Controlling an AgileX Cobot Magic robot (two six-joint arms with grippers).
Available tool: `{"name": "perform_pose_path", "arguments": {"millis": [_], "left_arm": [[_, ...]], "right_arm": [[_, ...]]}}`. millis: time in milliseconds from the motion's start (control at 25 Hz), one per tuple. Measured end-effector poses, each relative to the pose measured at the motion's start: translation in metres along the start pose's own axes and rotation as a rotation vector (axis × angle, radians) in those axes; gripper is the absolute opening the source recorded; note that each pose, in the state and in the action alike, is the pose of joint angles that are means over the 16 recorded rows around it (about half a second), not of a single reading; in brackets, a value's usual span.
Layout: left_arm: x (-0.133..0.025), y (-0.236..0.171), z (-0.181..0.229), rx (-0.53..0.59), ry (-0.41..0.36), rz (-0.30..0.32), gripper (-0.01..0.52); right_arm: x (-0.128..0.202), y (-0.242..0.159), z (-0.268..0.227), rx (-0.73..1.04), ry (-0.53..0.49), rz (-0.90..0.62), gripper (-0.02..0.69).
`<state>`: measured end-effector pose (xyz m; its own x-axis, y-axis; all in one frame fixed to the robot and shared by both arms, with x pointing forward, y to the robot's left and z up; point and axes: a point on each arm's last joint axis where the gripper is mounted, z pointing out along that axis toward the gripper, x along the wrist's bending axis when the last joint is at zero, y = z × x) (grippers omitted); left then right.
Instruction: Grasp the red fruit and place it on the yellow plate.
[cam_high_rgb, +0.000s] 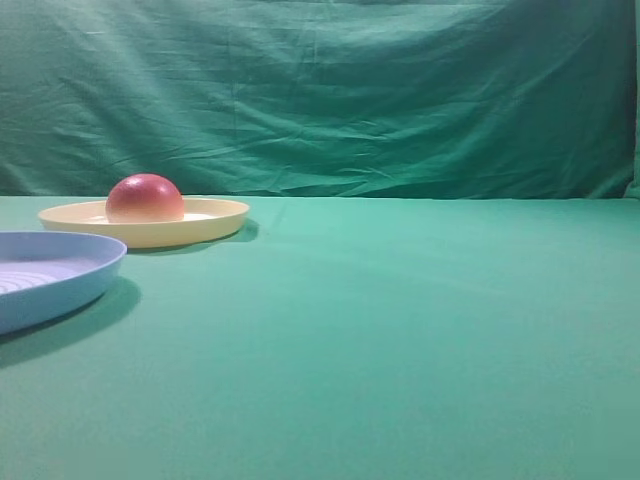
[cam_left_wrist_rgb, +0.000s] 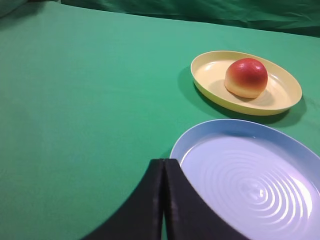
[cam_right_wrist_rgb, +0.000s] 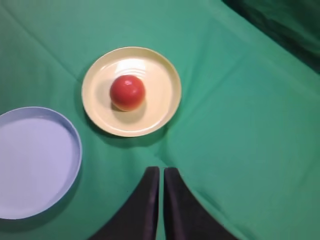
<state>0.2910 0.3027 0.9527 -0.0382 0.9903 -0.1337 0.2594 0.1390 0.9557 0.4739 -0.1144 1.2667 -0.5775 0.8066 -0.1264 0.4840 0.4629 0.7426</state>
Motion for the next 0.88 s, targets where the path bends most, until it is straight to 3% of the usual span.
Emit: {"name": "perform_pose_path", "arguments": {"millis": [480, 880], "left_arm": [[0.0, 0.0, 0.0, 0.0, 0.0, 0.0, 0.0], [0.0, 0.0, 0.0, 0.0, 0.0, 0.0, 0.0]], "right_arm": [[-0.028, -0.081, -0.076, -0.135, -0.065, 0.103, 0.0], [-0.045, -0.18, -0.095, -0.262, -0.249, 0.283, 0.0]]}}
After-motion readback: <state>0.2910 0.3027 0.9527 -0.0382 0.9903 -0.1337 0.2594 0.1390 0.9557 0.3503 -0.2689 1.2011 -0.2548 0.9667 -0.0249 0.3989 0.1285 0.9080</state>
